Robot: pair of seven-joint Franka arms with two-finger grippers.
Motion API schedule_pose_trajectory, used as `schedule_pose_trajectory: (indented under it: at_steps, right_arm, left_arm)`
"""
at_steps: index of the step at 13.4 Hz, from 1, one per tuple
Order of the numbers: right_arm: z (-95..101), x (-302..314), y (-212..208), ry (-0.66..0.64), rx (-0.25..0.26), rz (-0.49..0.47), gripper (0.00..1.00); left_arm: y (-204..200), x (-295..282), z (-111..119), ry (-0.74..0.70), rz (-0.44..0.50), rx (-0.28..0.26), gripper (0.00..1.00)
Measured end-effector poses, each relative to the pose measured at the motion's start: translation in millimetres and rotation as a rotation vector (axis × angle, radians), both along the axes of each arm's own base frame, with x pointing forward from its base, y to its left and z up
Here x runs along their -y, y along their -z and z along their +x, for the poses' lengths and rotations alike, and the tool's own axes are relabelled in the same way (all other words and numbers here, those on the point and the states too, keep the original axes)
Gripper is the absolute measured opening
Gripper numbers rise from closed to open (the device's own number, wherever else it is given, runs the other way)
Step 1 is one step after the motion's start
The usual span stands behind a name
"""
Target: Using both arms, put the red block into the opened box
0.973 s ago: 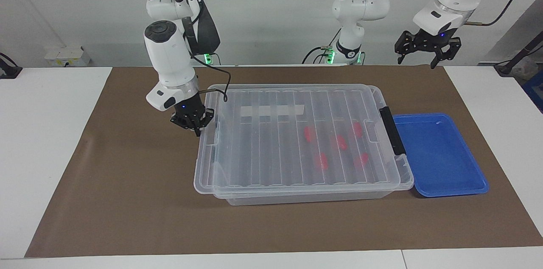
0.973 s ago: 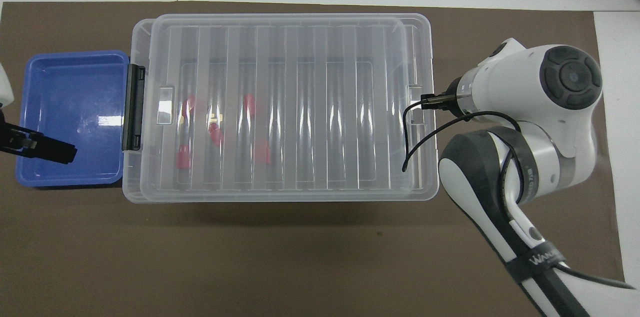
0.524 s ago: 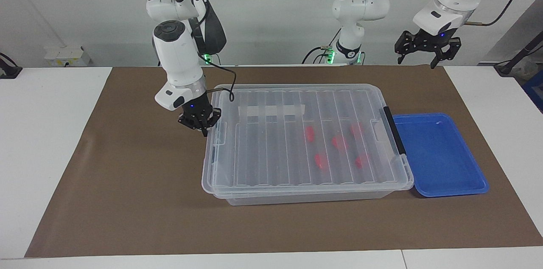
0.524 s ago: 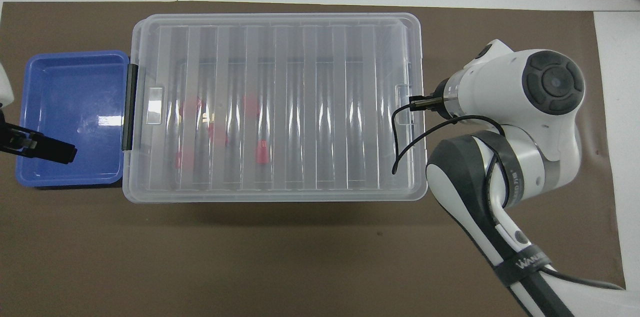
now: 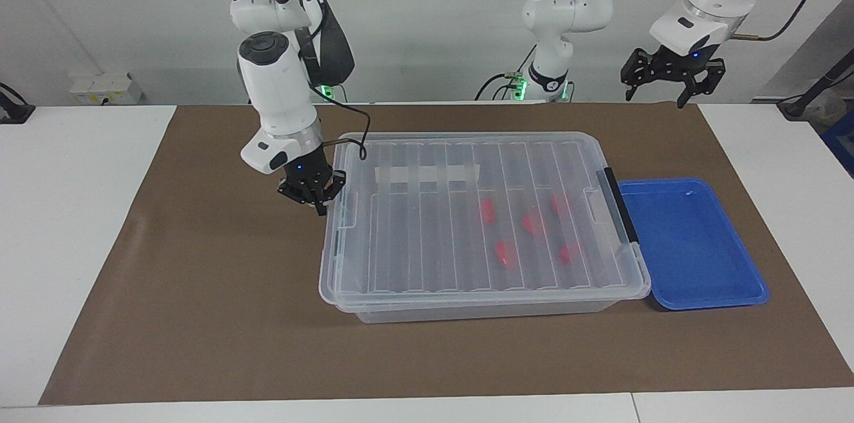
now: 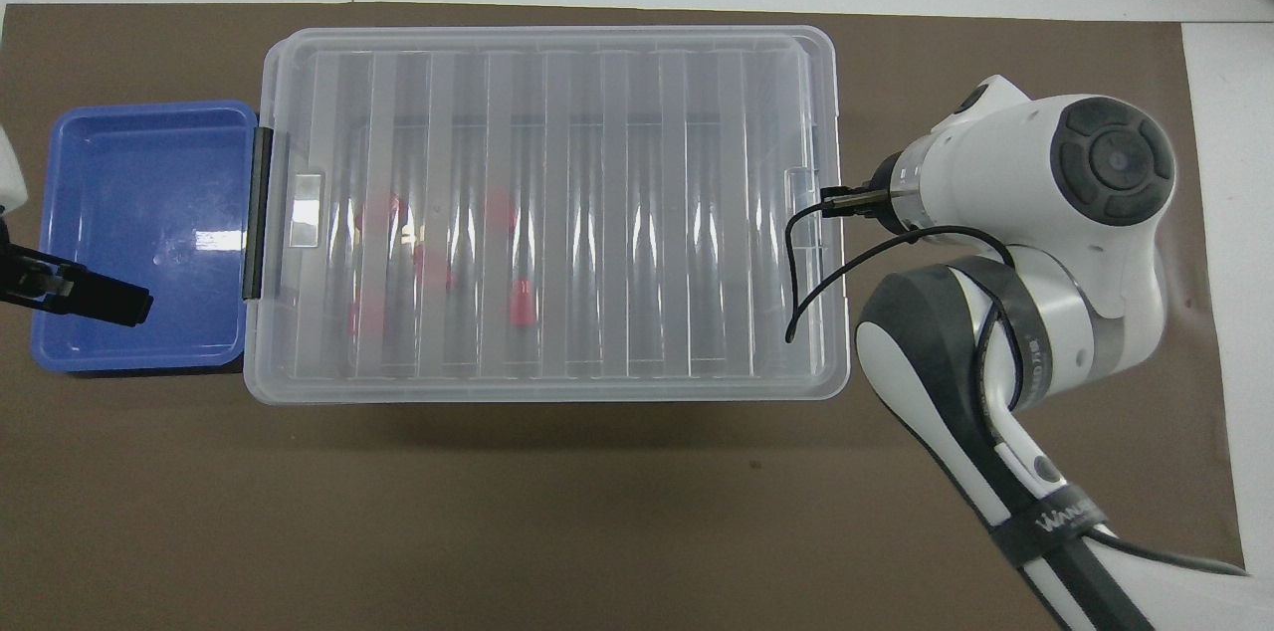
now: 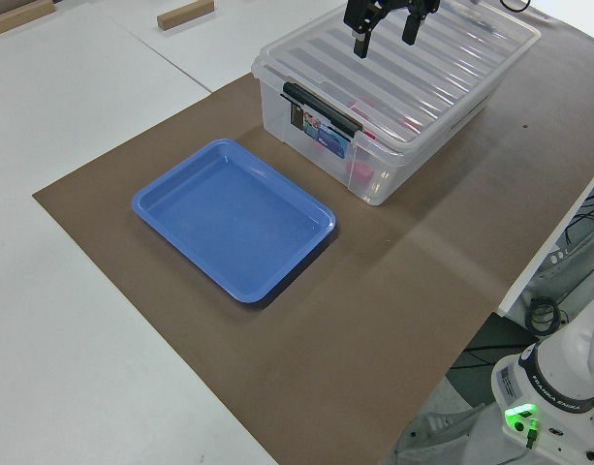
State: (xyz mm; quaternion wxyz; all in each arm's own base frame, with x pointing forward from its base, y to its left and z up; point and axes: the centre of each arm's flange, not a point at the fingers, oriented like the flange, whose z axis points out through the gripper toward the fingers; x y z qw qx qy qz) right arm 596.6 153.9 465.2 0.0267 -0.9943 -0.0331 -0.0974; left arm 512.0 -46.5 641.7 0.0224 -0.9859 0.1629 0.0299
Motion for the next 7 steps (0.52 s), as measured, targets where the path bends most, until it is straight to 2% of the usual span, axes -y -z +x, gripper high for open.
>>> schedule_pose_trajectory:
  at_steps: [5, 7]
  right_arm:
    - [-7.8, 47, -28, 0.074, -0.036, -0.015, 0.01]
    - [-16.2, 61, -45, 0.098, -0.067, -0.025, 0.01]
  left_arm:
    - [0, 0, 0, 0.000, 0.000, 0.000, 1.00]
    - [0, 0, 0, 0.000, 0.000, 0.000, 1.00]
